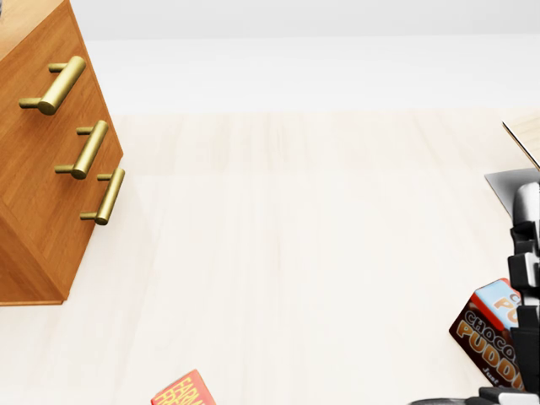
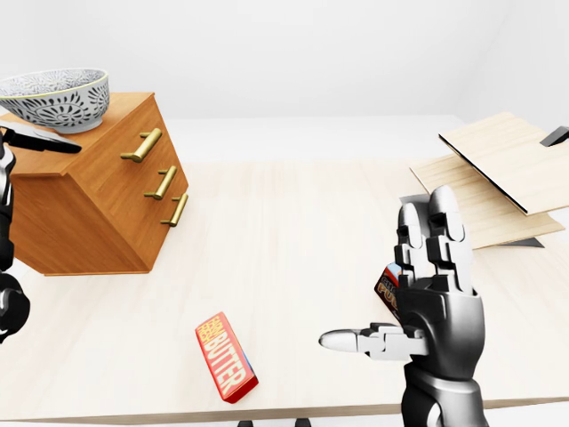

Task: Close the top drawer of the cabinet and put the bowl on top of it.

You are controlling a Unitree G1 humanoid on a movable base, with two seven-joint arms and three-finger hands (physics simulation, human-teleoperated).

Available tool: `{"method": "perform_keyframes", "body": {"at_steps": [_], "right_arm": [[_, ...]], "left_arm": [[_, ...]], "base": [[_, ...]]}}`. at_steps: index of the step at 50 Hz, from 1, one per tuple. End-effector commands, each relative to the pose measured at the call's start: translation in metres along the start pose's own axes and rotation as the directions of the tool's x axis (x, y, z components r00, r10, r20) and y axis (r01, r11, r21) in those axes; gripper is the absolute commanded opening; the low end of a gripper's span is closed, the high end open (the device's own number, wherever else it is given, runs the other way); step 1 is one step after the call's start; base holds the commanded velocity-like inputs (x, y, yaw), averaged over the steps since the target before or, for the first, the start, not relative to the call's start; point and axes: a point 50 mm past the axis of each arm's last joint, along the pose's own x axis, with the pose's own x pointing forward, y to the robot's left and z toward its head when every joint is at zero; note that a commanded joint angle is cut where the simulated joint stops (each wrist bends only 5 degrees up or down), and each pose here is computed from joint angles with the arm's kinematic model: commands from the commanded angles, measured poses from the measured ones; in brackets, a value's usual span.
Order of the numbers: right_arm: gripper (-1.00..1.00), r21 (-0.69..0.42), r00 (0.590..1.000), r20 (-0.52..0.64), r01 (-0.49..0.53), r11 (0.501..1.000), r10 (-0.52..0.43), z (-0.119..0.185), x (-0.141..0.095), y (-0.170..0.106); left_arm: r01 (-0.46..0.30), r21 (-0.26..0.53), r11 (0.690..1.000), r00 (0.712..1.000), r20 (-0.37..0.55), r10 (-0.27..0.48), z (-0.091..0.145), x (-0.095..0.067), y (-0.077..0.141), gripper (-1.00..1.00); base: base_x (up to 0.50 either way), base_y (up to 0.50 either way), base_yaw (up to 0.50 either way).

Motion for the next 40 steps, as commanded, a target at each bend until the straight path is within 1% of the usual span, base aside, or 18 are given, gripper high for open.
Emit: {"method": "perform_keyframes", "body": {"at_steps": [1, 3, 5, 6, 7, 8, 12, 14, 17, 18, 24, 30, 31, 32, 36, 37, 39, 40], "right_arm": [[1.0, 0.001, 1.0, -0.007, -0.001, 1.0, 0.001, -0.002, 0.001, 0.0], [1.0, 0.001, 1.0, -0.011, -0.002, 1.0, 0.002, -0.003, 0.001, 0.0], [1.0, 0.001, 1.0, -0.012, -0.003, 1.0, 0.003, -0.003, 0.001, 0.001], [1.0, 0.001, 1.0, -0.012, -0.003, 1.0, 0.003, -0.003, 0.001, 0.001], [1.0, 0.001, 1.0, -0.011, -0.004, 1.0, 0.004, -0.003, 0.001, 0.001], [1.0, 0.001, 1.0, -0.011, -0.004, 1.0, 0.004, -0.003, 0.001, 0.001], [1.0, -0.001, 1.0, -0.003, -0.005, 1.0, 0.005, 0.0, 0.0, 0.002], [1.0, -0.001, 1.0, -0.003, -0.006, 1.0, 0.006, 0.0, 0.0, 0.002], [1.0, -0.001, 1.0, -0.002, -0.007, 1.0, 0.007, 0.0, 0.001, 0.002], [1.0, 0.001, 1.0, -0.007, -0.007, 1.0, 0.007, -0.002, 0.001, 0.002], [1.0, 0.004, 1.0, -0.023, -0.007, 1.0, 0.007, -0.006, 0.001, 0.001], [1.0, 0.007, 0.999, -0.042, -0.008, 1.0, 0.008, -0.011, 0.001, 0.001], [1.0, 0.008, 0.999, -0.042, -0.008, 1.0, 0.009, -0.011, 0.001, 0.001], [1.0, 0.007, 0.999, -0.041, -0.008, 1.0, 0.008, -0.01, 0.001, 0.001], [1.0, 0.006, 0.999, -0.041, -0.008, 1.0, 0.008, -0.01, 0.001, 0.001], [1.0, 0.005, 0.999, -0.035, -0.008, 1.0, 0.008, -0.008, 0.001, 0.001], [1.0, 0.003, 1.0, -0.029, -0.007, 1.0, 0.008, -0.007, 0.001, 0.001], [1.0, 0.002, 1.0, -0.026, -0.008, 1.0, 0.008, -0.006, 0.001, 0.002]], "left_arm": [[0.006, 0.002, 1.0, 0.999, 0.042, -0.006, -0.006, -0.005, 0.01, 1.0], [-0.028, -0.013, 1.0, 0.994, 0.105, 0.029, 0.006, -0.006, 0.023, 1.0], [-0.047, -0.035, 0.998, 0.974, 0.219, 0.054, 0.025, -0.014, 0.041, 1.0], [-0.047, -0.034, 0.998, 0.973, 0.226, 0.054, 0.026, -0.015, 0.042, 1.0], [-0.06, -0.048, 0.997, 0.954, 0.292, 0.071, 0.038, -0.022, 0.053, 1.0], [-0.061, -0.047, 0.997, 0.951, 0.302, 0.072, 0.039, -0.023, 0.054, 1.0], [-0.056, -0.056, 0.997, 0.892, 0.445, 0.076, 0.066, -0.043, 0.072, 1.0], [-0.047, -0.06, 0.997, 0.832, 0.55, 0.072, 0.086, -0.062, 0.084, 1.0], [-0.058, -0.049, 0.997, 0.782, 0.619, 0.076, 0.099, -0.077, 0.092, 1.0], [-0.039, -0.055, 0.998, 0.745, 0.663, 0.066, 0.107, -0.087, 0.096, 1.0], [-0.016, -0.044, 0.999, 0.639, 0.768, 0.044, 0.123, -0.117, 0.103, 1.0], [0.029, -0.026, 0.999, 0.552, 0.834, 0.006, 0.131, -0.141, 0.1, 1.0], [0.04, -0.035, 0.999, 0.528, 0.849, 0.009, 0.132, -0.147, 0.1, 1.0], [0.053, -0.033, 0.998, 0.492, 0.871, 0.003, 0.134, -0.157, 0.099, 1.0], [0.071, -0.025, 0.997, 0.394, 0.919, -0.005, 0.138, -0.181, 0.101, 1.0], [0.067, -0.032, 0.997, 0.333, 0.943, 0.008, 0.141, -0.196, 0.106, 1.0], [0.064, -0.046, 0.997, 0.272, 0.962, 0.027, 0.142, -0.21, 0.11, 1.0], [0.069, -0.047, 0.997, 0.229, 0.973, 0.03, 0.142, -0.22, 0.111, 1.0]], "base": [[0.0, 0.0, 0.0], [0.0, 0.0, 0.0], [0.0, 0.0, 0.0], [0.0, 0.0, 0.0], [0.0, 0.0, 0.0], [0.0, 0.0, 0.0], [0.0, 0.0, 0.0], [0.0, 0.0, 0.0], [0.0, 0.0, 0.0], [0.0, 0.0, 0.0], [0.0, 0.0, 0.0], [0.0, 0.0, 0.0], [0.0, 0.0, 0.0], [0.0, 0.0, 0.0], [0.0, 0.0, 0.0], [0.0, 0.0, 0.0], [0.0, 0.0, 0.0], [0.0, 0.0, 0.0]]}}
